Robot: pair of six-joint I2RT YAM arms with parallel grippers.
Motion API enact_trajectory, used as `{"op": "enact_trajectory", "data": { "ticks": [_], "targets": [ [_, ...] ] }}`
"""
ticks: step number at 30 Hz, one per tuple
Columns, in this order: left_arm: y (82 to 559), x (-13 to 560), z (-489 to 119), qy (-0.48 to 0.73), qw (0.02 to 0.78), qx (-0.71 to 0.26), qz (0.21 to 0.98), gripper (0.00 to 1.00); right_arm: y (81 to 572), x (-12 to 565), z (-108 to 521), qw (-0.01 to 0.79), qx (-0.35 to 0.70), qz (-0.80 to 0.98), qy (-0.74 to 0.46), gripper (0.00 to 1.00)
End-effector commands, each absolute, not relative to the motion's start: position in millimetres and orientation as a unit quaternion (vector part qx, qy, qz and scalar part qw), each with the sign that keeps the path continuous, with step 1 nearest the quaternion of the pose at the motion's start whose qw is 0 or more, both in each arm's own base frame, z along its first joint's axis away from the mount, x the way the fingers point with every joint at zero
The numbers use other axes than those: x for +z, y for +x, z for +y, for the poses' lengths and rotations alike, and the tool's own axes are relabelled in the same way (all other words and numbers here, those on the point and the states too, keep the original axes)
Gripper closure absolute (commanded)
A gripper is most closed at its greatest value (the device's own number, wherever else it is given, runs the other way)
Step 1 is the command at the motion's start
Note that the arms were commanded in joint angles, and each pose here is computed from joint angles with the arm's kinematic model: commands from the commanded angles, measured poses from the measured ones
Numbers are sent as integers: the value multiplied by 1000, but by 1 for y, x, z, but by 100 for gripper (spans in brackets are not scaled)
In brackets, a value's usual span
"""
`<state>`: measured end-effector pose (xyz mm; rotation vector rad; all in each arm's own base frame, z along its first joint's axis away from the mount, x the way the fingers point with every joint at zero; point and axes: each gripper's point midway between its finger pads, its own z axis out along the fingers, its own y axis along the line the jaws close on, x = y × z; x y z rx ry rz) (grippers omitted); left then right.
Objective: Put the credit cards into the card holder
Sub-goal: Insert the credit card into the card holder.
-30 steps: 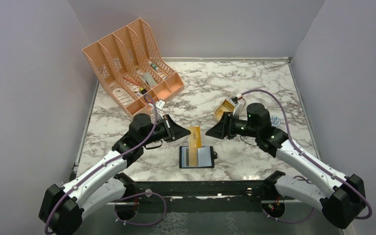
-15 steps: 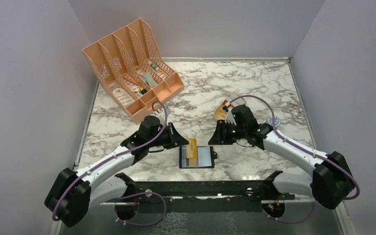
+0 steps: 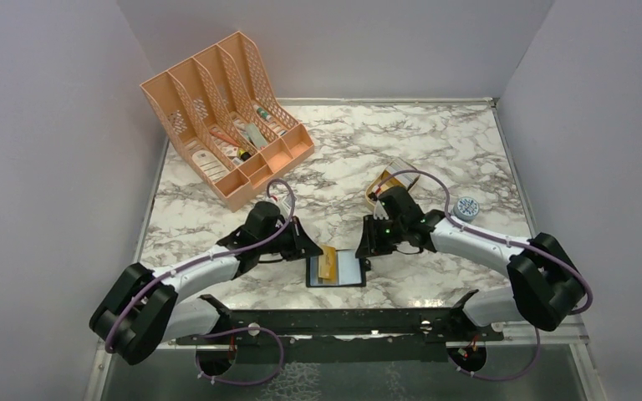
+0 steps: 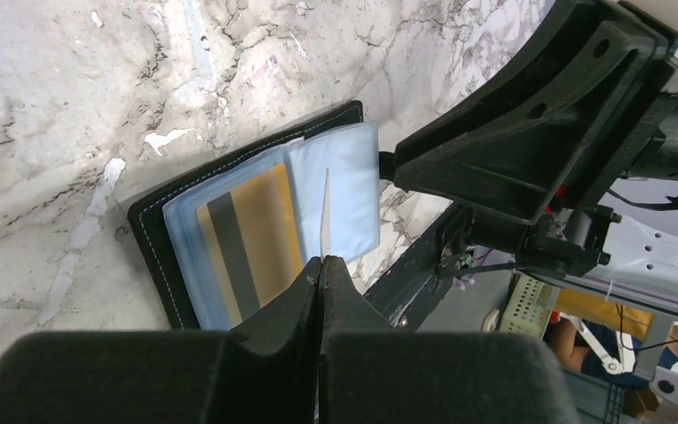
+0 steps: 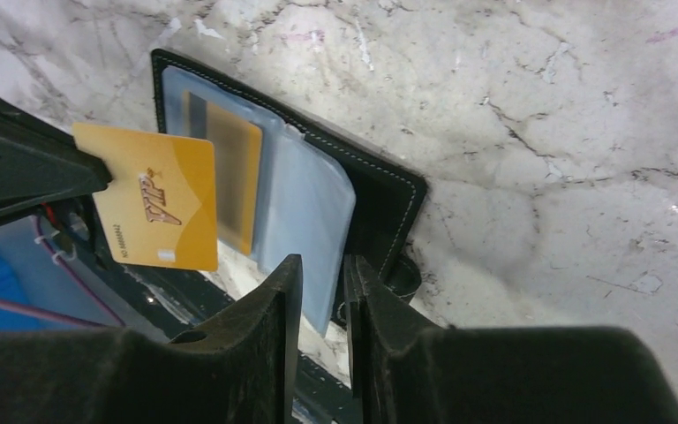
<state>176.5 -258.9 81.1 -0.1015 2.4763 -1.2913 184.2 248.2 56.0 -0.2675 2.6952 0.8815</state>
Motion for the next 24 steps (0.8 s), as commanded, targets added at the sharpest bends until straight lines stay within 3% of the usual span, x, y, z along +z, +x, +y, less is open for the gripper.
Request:
{"op": "enact_trajectory", "data": {
  "ticks": [1,24],
  "targets": [
    [177,84,-267,-27,165,-482,860,100,189,38,241,156,271,945,-100,76],
    [173,61,-270,-30,128,-469,873,100,179,12,239,137,243,955,-106,83]
  ]
}}
